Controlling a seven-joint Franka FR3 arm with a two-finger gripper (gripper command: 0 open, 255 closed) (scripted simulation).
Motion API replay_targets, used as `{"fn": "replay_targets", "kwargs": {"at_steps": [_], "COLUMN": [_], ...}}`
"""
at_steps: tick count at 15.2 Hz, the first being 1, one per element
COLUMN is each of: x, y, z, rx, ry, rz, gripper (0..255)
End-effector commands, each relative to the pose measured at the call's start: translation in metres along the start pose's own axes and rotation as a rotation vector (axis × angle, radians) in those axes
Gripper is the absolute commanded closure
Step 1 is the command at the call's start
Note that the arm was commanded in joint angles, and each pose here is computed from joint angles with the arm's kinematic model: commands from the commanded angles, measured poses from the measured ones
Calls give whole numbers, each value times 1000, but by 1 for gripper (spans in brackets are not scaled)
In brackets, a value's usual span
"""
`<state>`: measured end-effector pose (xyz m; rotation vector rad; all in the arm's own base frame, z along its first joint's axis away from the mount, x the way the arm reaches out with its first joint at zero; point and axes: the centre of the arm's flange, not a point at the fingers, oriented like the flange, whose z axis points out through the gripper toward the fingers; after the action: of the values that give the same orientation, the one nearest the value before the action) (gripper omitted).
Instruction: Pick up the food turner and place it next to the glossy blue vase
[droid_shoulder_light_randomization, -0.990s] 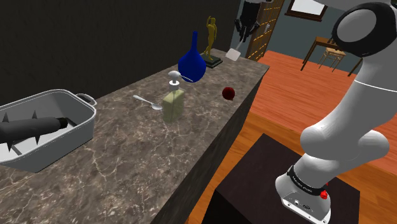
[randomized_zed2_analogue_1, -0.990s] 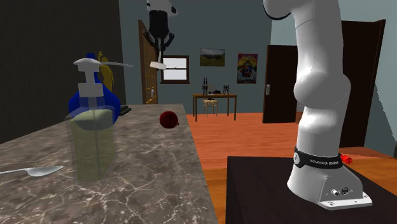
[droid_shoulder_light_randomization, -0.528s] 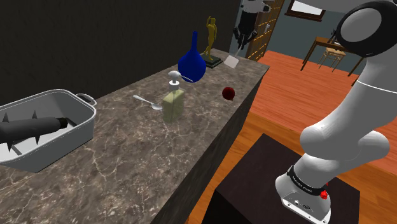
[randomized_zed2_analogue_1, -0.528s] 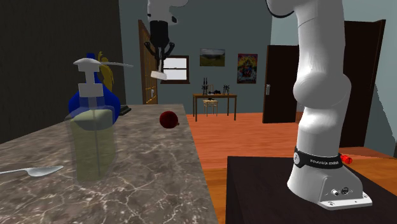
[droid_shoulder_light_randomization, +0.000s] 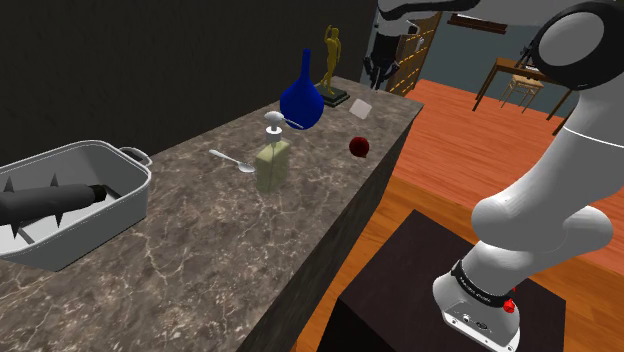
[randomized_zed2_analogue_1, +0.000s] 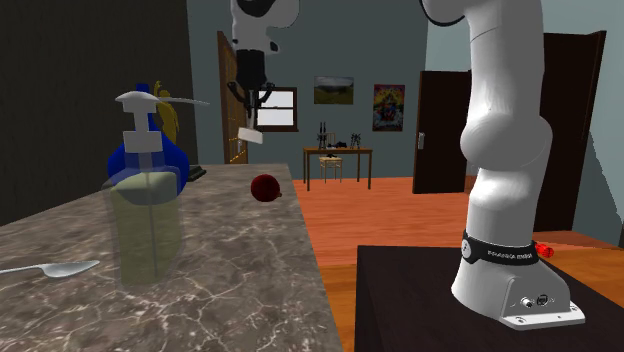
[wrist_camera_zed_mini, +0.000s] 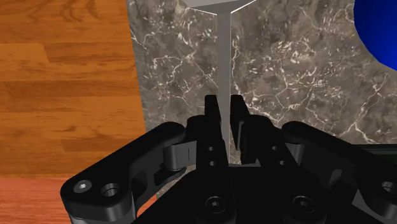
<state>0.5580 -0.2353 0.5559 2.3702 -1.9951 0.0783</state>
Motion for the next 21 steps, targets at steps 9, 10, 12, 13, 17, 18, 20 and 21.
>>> {"fn": "replay_targets", "kwargs": {"at_steps": [9,10,12,13,17,18,20,21], "x": [-3,-3,-4,-4,-6,-6,-7,-7], "y": [0,0,0,0,0,0,0,0], "z": [53,59,69,74,95,101,111,117], "rx": [0,0,0,0,0,0,0,0], "ry": [0,0,0,0,0,0,0,0], "rz": [0,0,0,0,0,0,0,0], "gripper": [255,255,255,255,255,255,255,255]}}
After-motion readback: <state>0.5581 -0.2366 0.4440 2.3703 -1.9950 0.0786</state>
